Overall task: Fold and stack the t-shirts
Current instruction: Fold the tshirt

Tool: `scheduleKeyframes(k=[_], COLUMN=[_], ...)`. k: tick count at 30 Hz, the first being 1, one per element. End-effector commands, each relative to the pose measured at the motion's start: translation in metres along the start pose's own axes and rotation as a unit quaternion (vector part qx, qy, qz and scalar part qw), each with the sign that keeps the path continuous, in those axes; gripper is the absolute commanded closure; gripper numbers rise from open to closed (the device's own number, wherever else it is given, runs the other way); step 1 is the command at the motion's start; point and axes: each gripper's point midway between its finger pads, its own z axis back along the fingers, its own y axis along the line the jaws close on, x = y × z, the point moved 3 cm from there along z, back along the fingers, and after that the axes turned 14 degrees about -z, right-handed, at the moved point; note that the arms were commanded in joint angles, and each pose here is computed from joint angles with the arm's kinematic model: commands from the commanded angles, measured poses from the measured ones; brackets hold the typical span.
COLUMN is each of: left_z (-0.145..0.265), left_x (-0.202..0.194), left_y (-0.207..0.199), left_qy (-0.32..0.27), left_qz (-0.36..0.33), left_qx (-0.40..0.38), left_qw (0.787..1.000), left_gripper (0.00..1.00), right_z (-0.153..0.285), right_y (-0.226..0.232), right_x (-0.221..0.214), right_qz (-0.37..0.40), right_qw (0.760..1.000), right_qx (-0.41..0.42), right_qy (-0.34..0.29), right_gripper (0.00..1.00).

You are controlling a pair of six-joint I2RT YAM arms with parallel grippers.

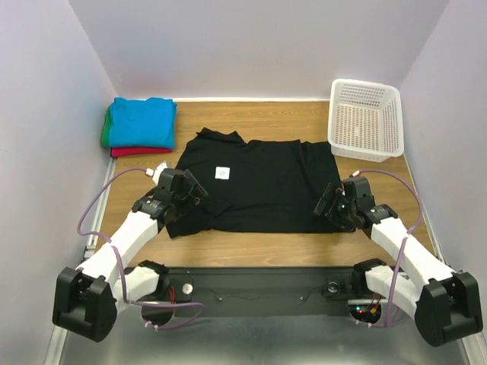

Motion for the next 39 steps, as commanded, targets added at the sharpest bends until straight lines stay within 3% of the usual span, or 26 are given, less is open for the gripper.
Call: scheduleKeyframes(k=[1, 6, 15, 23, 31, 39], left_z=[0.003, -0.018, -0.036, -0.047, -0.078, -0.088], left_x=[-0.003, -0.035, -0.040, -0.018, -0.013, 0.028], left_y=[-0.031, -0.046, -0.059, -0.079, -0.093, -0.130], left_qy=[0.004, 0.056, 0.069, 0.044, 0.057, 0.012], left_qz=[-0.006, -0.022, -0.045, -0.061, -0.087, -0.116], left_qx=[-0.043, -0.064, -0.051, -0.054, -0.036, -0.050], left_qw=[0.999, 0.996, 0.995, 0.996, 0.994, 0.992], left_gripper=[0.01, 0.01, 0.01, 0.02, 0.02, 0.02], right_z=[0.012, 0.006, -0.003, -0.006, -0.007, -0.005], right_y=[0.023, 0.020, 0.003, -0.002, -0.004, -0.001], right_x=[0.020, 0.019, 0.015, 0.012, 0.011, 0.013], right_qz=[0.012, 0.014, 0.008, 0.006, 0.006, 0.014], right_qw=[0.999, 1.000, 0.999, 0.999, 0.999, 0.999], right_qx=[0.024, 0.009, -0.021, -0.030, -0.032, -0.028], right_qy=[-0.032, -0.025, -0.027, -0.023, -0.022, -0.024], right_gripper=[0.00, 0.00, 0.00, 0.00, 0.00, 0.00])
